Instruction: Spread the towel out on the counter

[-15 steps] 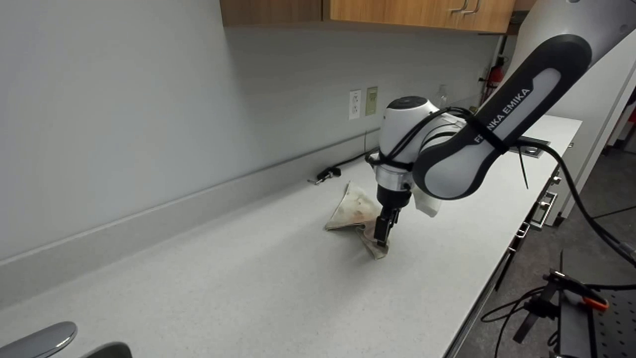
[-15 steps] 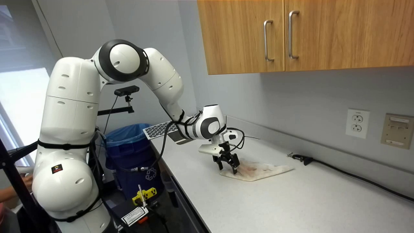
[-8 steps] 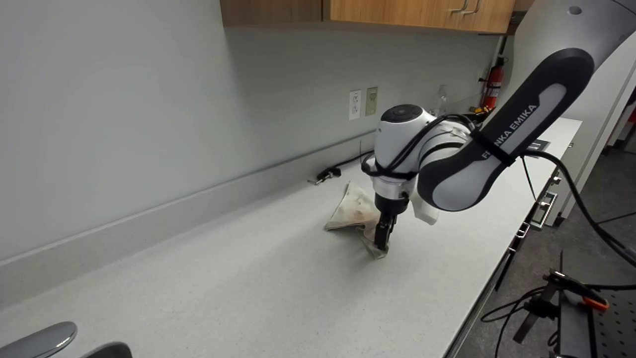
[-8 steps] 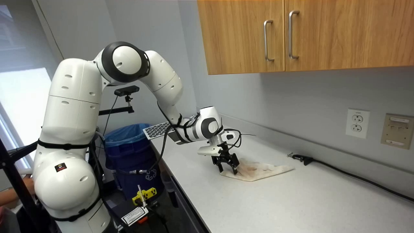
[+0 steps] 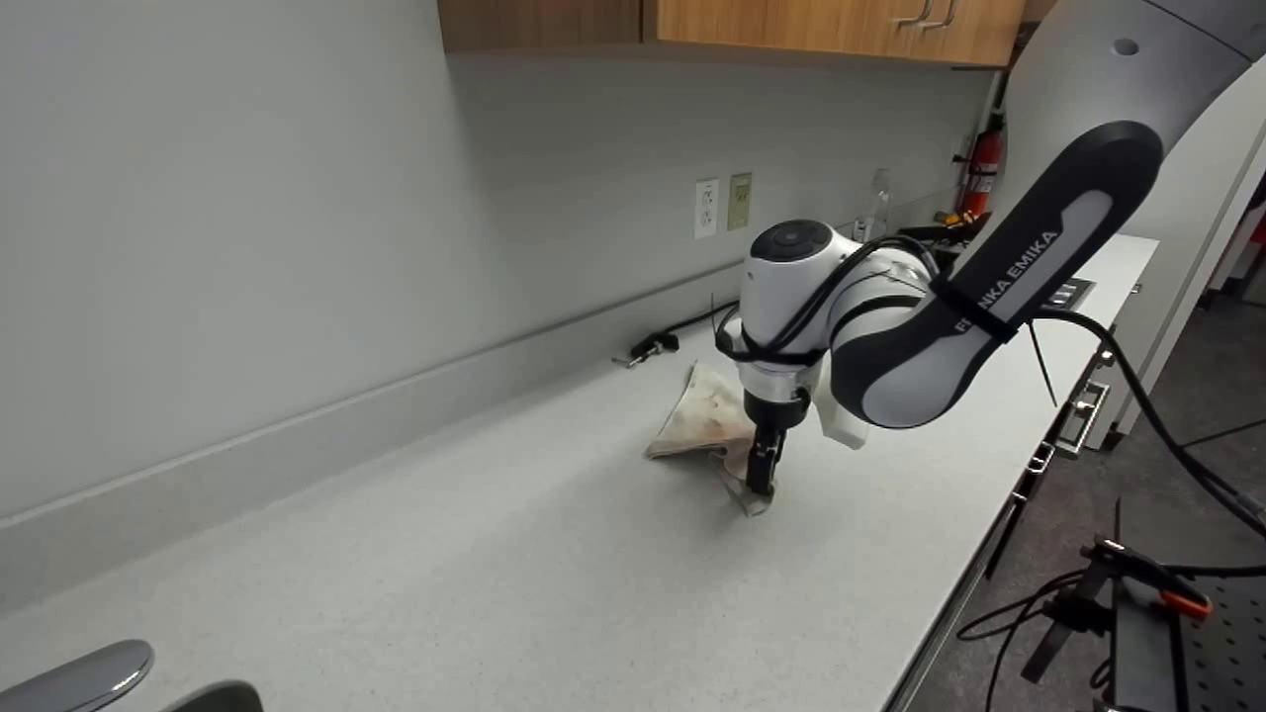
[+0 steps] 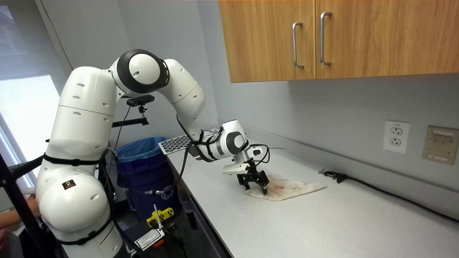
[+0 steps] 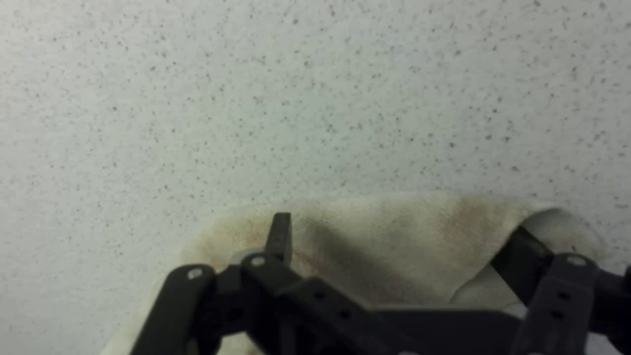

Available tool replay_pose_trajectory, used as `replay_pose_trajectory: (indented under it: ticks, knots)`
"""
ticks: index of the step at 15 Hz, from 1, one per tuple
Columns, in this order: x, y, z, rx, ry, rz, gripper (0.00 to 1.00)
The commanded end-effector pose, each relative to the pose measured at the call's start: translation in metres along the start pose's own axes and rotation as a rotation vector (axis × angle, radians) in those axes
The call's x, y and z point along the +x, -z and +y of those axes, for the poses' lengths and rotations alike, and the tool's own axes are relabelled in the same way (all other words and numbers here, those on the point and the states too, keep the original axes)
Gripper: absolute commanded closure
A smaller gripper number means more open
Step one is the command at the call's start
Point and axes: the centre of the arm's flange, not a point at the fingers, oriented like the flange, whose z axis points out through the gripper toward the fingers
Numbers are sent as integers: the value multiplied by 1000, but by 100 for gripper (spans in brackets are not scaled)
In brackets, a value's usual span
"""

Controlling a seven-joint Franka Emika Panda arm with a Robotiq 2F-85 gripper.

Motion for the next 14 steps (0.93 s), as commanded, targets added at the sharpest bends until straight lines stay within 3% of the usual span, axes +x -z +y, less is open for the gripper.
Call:
replay_pose_trajectory:
  ticks: [1, 3, 12, 14]
  knots:
    - [7, -3, 0, -41, 3, -8, 26]
    - [8, -4, 0, -44, 3, -13, 29]
    - [12, 2, 7, -64, -7, -37, 97]
    - [11, 2, 10, -67, -11, -42, 100]
